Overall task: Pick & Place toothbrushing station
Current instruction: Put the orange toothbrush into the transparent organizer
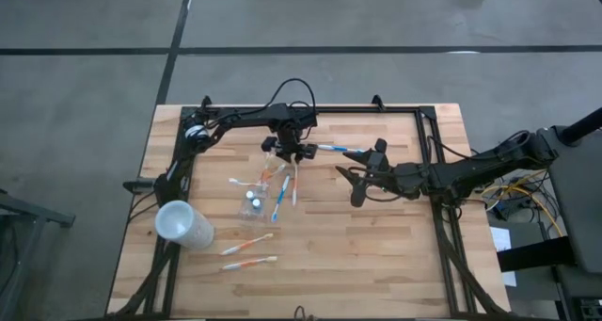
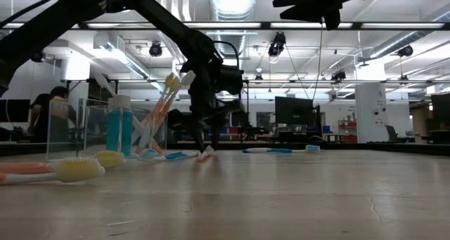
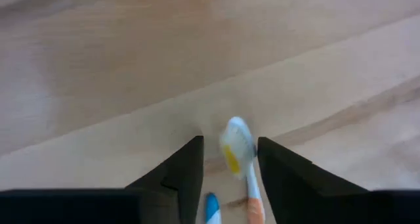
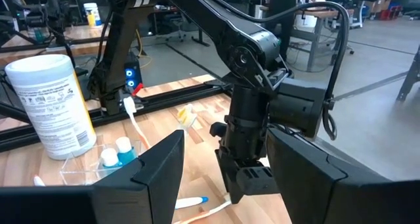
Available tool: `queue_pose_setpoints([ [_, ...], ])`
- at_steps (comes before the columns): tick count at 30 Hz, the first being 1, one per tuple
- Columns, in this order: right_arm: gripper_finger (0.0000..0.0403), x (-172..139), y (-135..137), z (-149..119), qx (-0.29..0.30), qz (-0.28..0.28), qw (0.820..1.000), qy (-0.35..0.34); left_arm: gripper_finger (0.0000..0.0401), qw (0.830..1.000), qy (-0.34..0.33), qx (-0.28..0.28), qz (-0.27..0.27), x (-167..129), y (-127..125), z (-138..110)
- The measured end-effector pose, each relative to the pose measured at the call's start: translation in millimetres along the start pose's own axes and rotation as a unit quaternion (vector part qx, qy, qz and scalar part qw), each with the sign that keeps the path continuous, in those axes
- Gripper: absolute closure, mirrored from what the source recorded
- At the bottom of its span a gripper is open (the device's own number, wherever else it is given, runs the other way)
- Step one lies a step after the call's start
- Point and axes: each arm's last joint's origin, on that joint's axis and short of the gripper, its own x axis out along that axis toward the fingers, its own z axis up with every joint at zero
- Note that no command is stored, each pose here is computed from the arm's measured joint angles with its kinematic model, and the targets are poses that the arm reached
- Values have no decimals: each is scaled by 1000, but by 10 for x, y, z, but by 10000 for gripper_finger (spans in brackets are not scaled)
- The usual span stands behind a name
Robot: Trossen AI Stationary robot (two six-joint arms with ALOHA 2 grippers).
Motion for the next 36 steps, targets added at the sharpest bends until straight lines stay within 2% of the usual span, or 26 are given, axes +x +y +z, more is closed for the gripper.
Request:
queue_pose_setpoints([
  [8, 193, 1, -1, -2, -1, 0, 1000, 1, 326, 1000, -17, 1, 14, 0, 8, 12],
  [14, 193, 0, -4, -16, -4, -1, 1000, 7, 354, 1000, -17, 5, 14, -1, 9, 13],
  [25, 193, -1, -4, -15, -5, -1, 1000, 7, 362, 1000, -16, 6, 12, -3, 9, 16],
  [36, 193, -1, -5, -15, -6, -1, 1000, 7, 362, 999, -27, 14, -19, -149, -106, 53],
])
